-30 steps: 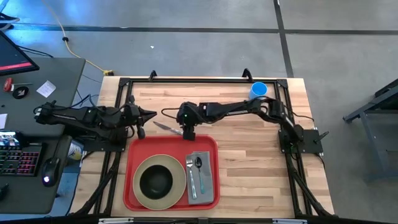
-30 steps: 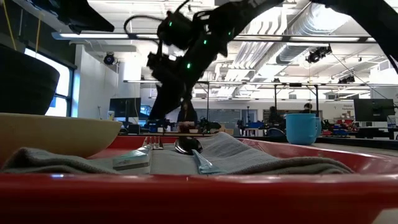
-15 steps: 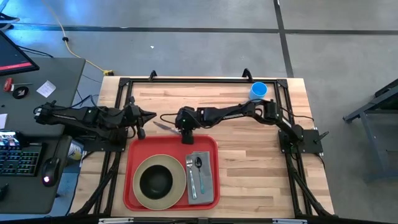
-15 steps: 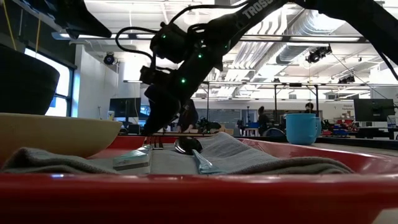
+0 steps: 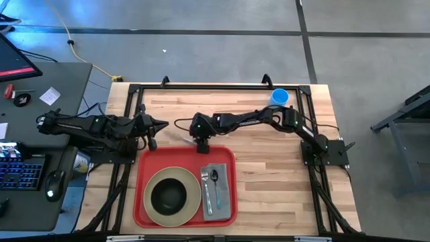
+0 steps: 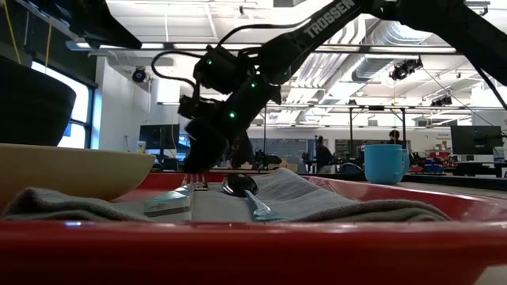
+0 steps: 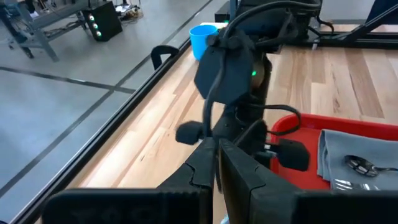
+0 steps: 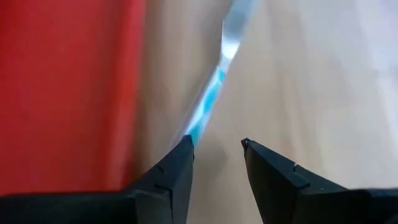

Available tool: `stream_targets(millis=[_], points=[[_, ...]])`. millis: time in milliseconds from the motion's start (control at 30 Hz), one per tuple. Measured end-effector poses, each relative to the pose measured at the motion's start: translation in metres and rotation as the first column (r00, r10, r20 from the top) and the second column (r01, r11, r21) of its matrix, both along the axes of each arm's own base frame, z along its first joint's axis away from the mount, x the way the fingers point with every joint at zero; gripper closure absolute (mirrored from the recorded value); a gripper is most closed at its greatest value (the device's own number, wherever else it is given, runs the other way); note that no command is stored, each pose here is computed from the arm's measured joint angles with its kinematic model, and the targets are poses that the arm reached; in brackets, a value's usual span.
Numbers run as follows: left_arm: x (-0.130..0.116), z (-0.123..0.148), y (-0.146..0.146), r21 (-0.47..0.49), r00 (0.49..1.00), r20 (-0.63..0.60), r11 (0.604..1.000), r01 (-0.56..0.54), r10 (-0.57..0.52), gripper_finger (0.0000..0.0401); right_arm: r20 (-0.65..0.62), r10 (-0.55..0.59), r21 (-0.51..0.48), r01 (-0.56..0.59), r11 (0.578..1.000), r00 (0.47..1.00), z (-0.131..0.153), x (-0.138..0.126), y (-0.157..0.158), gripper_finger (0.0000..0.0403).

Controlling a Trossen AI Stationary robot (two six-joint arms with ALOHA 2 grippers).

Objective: Set up tray
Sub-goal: Put the white patterned table knife on top of the gray table napkin to the right of the blue spoon

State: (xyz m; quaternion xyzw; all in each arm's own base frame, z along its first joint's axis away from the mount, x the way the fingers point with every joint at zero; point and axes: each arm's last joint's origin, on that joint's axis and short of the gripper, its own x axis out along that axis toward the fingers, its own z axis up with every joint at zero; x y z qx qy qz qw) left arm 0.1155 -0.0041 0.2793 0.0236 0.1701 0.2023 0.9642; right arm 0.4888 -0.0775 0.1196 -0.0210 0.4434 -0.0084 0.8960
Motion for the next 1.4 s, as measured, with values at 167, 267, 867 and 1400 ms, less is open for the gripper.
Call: stream_targets(millis=[167, 267, 867, 1400], points=[[0.000, 0.000, 0.000, 0.011, 1.000, -0.006, 1.000, 0.003, -0.003, 0.0345, -0.115, -0.055, -0.081, 0.046, 0.996, 0.992, -0.004, -0.011, -0.016, 0.0265], [0.000, -0.001, 0.000, 0.012, 1.000, -0.013, 1.000, 0.003, -0.003, 0.0345, -0.156, -0.085, -0.071, 0.074, 0.995, 0.984, 0.000, -0.018, -0.026, 0.0265], [-0.001, -0.003, 0.000, 0.007, 1.000, -0.031, 1.000, -0.002, 0.002, 0.0345, 0.036, -0.062, 0.171, 0.055, 0.984, 0.997, 0.034, -0.011, -0.018, 0.0265], [-0.001, -0.003, 0.000, 0.017, 0.999, -0.036, 1.000, 0.003, -0.002, 0.0345, 0.034, -0.034, 0.179, 0.028, 0.983, 0.999, 0.005, 0.000, -0.001, 0.0265]])
